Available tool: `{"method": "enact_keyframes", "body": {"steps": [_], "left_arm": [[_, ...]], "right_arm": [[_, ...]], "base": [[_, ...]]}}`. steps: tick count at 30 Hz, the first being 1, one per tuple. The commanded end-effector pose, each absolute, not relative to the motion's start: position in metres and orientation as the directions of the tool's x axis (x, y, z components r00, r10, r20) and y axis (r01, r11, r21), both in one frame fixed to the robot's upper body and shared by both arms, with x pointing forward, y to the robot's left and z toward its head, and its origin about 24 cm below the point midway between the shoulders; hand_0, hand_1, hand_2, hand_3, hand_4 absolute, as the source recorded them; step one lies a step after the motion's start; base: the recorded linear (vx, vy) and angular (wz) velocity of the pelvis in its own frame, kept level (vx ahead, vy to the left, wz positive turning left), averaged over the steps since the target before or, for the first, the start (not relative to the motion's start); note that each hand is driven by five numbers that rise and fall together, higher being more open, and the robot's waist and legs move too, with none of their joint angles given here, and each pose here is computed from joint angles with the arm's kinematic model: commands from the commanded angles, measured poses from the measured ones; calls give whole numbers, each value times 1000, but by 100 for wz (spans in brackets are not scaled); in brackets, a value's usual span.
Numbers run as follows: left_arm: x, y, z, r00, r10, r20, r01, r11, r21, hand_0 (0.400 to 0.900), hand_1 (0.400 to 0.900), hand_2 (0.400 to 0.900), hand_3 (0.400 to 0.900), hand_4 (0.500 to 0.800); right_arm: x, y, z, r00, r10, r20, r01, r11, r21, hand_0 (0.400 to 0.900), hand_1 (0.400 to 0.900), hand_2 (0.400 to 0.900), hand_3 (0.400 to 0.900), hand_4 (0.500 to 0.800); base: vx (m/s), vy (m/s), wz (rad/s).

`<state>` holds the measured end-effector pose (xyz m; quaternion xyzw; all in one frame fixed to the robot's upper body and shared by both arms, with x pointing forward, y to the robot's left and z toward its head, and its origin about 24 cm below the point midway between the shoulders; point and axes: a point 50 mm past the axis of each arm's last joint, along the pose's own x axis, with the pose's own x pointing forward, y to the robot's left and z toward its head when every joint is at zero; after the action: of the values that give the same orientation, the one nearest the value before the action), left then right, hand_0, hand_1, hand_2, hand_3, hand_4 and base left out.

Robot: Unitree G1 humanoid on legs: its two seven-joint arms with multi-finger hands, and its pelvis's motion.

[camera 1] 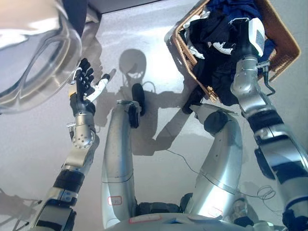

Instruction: Put the clothes in the basket into the washing machine.

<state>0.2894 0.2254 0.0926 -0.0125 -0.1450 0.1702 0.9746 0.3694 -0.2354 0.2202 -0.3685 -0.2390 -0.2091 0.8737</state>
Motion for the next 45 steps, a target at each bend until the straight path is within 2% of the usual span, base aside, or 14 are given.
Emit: {"method": "enact_keyframes", "body": {"steps": [1, 6, 8, 11, 14, 17, 22, 27, 30, 32, 33, 34, 37, 45], "left_arm": [[267, 236, 87, 853, 427, 298, -410, 904, -122, 900, 900, 900, 900, 800], [263, 236, 78, 862, 438, 256, -421, 899, -120, 900, 900, 900, 900, 800], [263, 235, 76, 869, 432, 242, -415, 902, -122, 900, 900, 900, 900, 800], [264, 232, 72, 884, 413, 217, -391, 910, -138, 900, 900, 900, 900, 800], [267, 225, 66, 908, 381, 173, -355, 920, -166, 900, 900, 900, 900, 800], [270, 221, 63, 923, 356, 148, -328, 926, -185, 900, 900, 900, 900, 800], [273, 216, 56, 944, 311, 115, -280, 934, -222, 900, 900, 900, 900, 800], [277, 215, 58, 954, 275, 120, -243, 943, -226, 900, 900, 900, 900, 800], [280, 213, 61, 958, 250, 138, -217, 952, -216, 900, 900, 900, 900, 800], [285, 208, 67, 966, 199, 168, -167, 968, -185, 900, 900, 900, 900, 800], [286, 207, 68, 965, 196, 172, -164, 969, -184, 900, 900, 900, 900, 800], [287, 203, 71, 969, 160, 188, -130, 978, -160, 900, 900, 900, 900, 800], [290, 198, 75, 973, 106, 207, -83, 989, -119, 900, 900, 900, 900, 800], [287, 193, 76, 975, 29, 220, -11, 997, -82, 900, 900, 900, 900, 800]], "right_arm": [[339, -264, 223, 665, -310, 679, 661, 668, -342, 400, 400, 400, 400, 500], [311, -263, 212, 612, -409, 677, 595, 802, -53, 400, 400, 400, 400, 500], [307, -254, 209, 624, -421, 658, 498, 863, 80, 400, 400, 400, 400, 500], [309, -237, 208, 679, -384, 626, 243, 922, 303, 400, 400, 400, 400, 500], [321, -212, 214, 724, -343, 599, -30, 851, 524, 400, 400, 400, 400, 500], [335, -180, 231, 743, -257, 618, -263, 737, 623, 400, 400, 400, 400, 500], [360, -134, 277, 755, -120, 645, -442, 633, 636, 400, 400, 400, 400, 500], [380, -110, 299, 793, -73, 605, -432, 632, 643, 400, 400, 400, 400, 500], [396, -104, 309, 838, -92, 538, -358, 652, 669, 400, 400, 400, 400, 500], [409, -115, 312, 880, -160, 447, -243, 657, 714, 400, 400, 400, 400, 500], [410, -116, 314, 878, -163, 450, -245, 655, 714, 400, 400, 400, 400, 500], [416, -127, 312, 898, -196, 394, -163, 684, 711, 400, 400, 400, 400, 500], [421, -144, 316, 905, -239, 352, -83, 713, 697, 400, 400, 400, 400, 500], [413, -188, 351, 851, -328, 411, -36, 743, 669, 400, 400, 400, 400, 500]], "base": [[21, 5, -7], [22, 8, -7], [24, 6, -8], [22, -8, 2], [38, -33, 10], [44, -60, 19], [54, -71, 22], [68, -61, 20], [76, -57, 22], [80, -62, 27], [78, -66, 30], [67, -73, 31], [51, -60, 26], [30, -49, 25]]}}
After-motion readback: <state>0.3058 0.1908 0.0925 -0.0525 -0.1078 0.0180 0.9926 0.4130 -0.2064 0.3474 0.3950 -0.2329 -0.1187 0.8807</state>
